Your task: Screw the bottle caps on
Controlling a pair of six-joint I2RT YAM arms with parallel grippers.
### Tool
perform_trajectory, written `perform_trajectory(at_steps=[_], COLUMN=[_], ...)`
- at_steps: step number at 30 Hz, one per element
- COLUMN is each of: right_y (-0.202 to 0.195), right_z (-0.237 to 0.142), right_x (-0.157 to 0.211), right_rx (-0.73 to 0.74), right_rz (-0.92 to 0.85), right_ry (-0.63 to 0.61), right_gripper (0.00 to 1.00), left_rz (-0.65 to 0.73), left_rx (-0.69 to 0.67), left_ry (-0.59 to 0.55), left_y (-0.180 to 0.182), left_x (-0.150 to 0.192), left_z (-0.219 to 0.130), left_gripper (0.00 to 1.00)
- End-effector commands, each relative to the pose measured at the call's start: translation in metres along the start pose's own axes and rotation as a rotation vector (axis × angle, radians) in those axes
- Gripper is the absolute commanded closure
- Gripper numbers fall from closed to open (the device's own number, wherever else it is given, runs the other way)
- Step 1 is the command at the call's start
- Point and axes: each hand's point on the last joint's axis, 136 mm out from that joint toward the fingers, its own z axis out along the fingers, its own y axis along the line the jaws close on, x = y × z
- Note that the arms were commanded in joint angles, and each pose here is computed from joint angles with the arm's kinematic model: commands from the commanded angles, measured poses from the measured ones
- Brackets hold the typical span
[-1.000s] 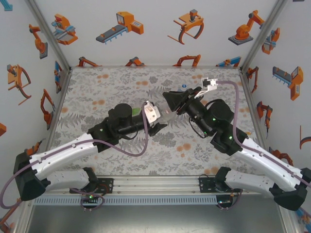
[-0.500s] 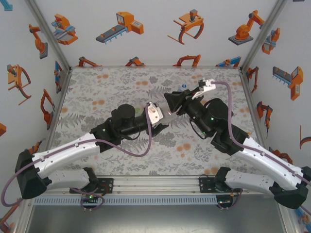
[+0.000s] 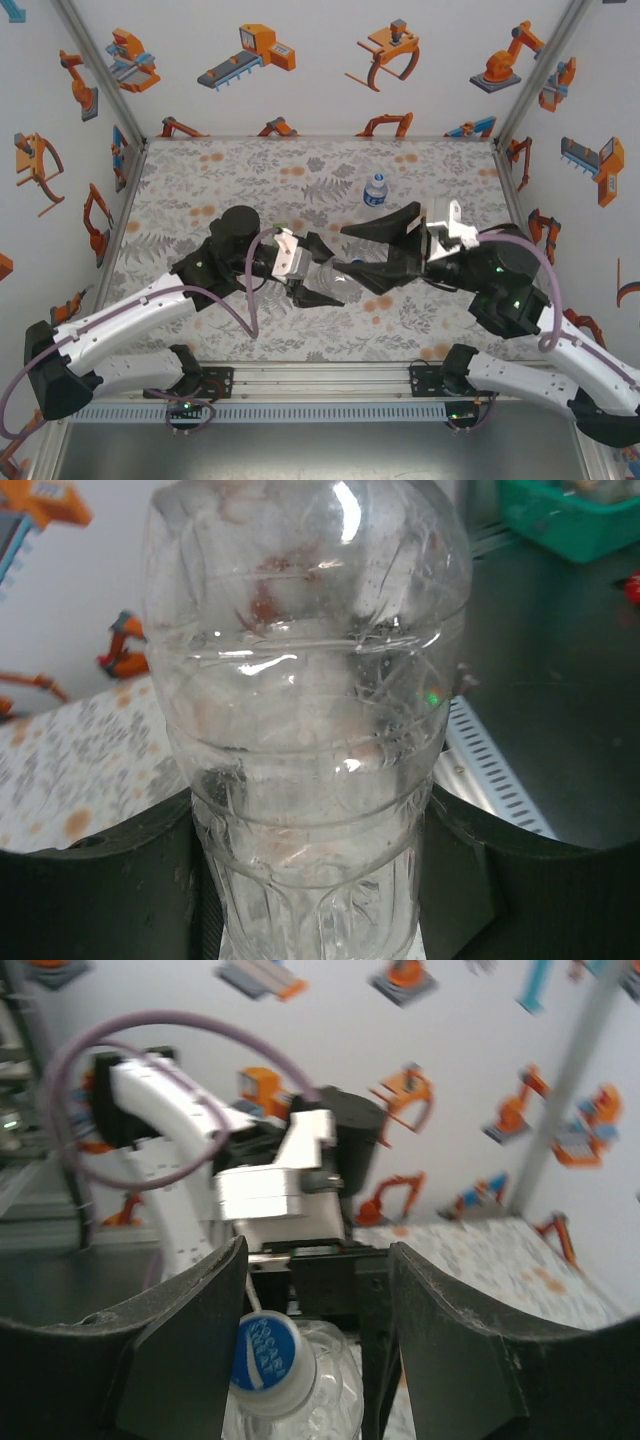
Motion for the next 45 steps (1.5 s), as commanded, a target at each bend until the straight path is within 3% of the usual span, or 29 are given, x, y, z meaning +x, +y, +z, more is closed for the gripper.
perform_trajectory(at_steps=[1,12,25,31,34,35,40,45], right_y=[0.048,0.062,0.066,0.066,0.067,0.065,0.038,0.006], right_z=[-0.006,-0.001,-0.007,-0.006,-0.006,-0.005,-0.001,0.001], right_x=[-0.004,0.006,-0.014,-0.009,-0.008,-0.006,0.003,0.014], right_rx=[-0.28,-0.408,-0.42,-0.429,-0.431,-0.422,-0.233,-0.04], right_rz=[-0.103,-0.122,-0.12,-0.104,-0.107,-0.11,-0.115,-0.07], right_ry=[-0.066,-0.083,-0.147,-0.121,-0.117,-0.11,-0.043,-0.009], right_gripper=[0.45,0.55,0.55,0.69,0.87,1.0,1.0,1.0], left_rz=[0.092,0.091,0.084,0.08,0.081,0.081,0.094,0.086], left_rx=[0.158,0.193,0.211,0.219,0.22,0.219,0.151,-0.04], left_ry=[-0.112,-0.121,-0.117,-0.117,-0.117,-0.116,-0.095,-0.031], left_y=[-0.026,-0.032,-0.031,-0.031,-0.031,-0.03,-0.022,0.008], left_x=[-0.04,-0.042,-0.039,-0.039,-0.039,-0.039,-0.035,-0.023], left_z=[-0.007,-0.007,-0.004,-0.003,-0.003,-0.002,-0.002,-0.001], left_gripper=[1.0,1.0,1.0,1.0,1.0,1.0,1.0,1.0])
